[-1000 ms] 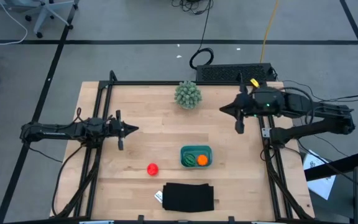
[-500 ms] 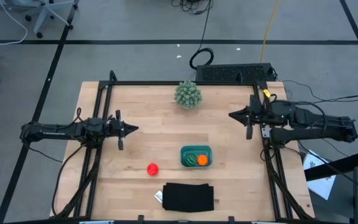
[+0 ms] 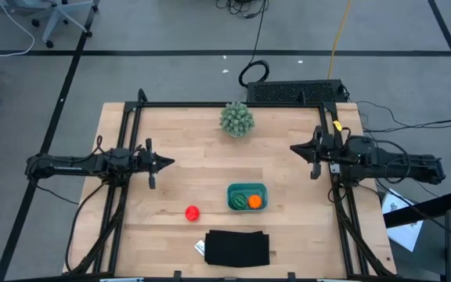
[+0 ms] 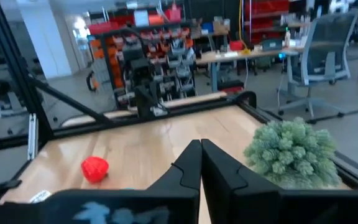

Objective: Pick and placing Produce into tupperware
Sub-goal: Put the apple into the blue bin

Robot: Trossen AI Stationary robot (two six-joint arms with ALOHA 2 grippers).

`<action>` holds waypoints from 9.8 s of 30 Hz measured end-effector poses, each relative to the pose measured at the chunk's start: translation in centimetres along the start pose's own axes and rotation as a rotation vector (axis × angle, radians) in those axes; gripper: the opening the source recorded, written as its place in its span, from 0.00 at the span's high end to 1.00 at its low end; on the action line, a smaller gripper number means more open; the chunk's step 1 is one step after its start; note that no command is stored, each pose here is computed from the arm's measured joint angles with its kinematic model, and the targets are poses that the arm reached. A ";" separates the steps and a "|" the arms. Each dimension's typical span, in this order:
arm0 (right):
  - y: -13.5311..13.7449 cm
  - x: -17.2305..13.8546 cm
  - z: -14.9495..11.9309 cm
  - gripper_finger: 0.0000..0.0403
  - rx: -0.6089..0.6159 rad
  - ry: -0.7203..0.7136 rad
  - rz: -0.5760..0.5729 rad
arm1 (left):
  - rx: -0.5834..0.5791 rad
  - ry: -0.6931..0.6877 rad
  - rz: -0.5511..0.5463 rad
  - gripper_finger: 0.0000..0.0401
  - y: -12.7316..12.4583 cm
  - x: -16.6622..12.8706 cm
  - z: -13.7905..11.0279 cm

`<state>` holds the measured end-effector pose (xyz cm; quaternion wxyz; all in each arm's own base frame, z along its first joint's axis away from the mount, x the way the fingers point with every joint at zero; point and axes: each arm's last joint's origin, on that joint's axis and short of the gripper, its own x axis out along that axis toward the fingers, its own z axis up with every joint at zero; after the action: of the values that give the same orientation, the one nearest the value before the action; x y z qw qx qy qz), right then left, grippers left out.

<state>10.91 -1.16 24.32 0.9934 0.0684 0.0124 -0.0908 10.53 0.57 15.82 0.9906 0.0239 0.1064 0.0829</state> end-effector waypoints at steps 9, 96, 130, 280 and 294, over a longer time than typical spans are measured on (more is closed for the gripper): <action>-0.2 -0.1 -2.2 1.00 -0.038 -0.031 0.031 | 0.000 0.000 0.000 0.99 0.0 0.0 0.0; -0.7 -0.5 -6.1 1.00 -0.044 -0.156 0.073 | -0.040 -0.156 -0.240 0.99 -3.4 2.7 11.4; -0.8 -0.5 -6.4 1.00 -0.062 -0.123 0.067 | -0.108 0.399 -0.103 0.99 -12.5 5.3 24.3; -0.8 -0.2 -6.7 1.00 -0.042 -0.083 0.059 | -0.246 1.255 0.222 0.02 -18.5 16.2 5.6; -0.8 -0.2 -6.7 1.00 -0.042 -0.083 0.059 | -0.229 1.257 0.160 0.02 -18.6 16.4 5.6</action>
<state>10.50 -0.96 17.56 0.9966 0.0439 -0.0290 -0.0638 30.47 -15.13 16.65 0.7261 -0.1276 0.6551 0.1654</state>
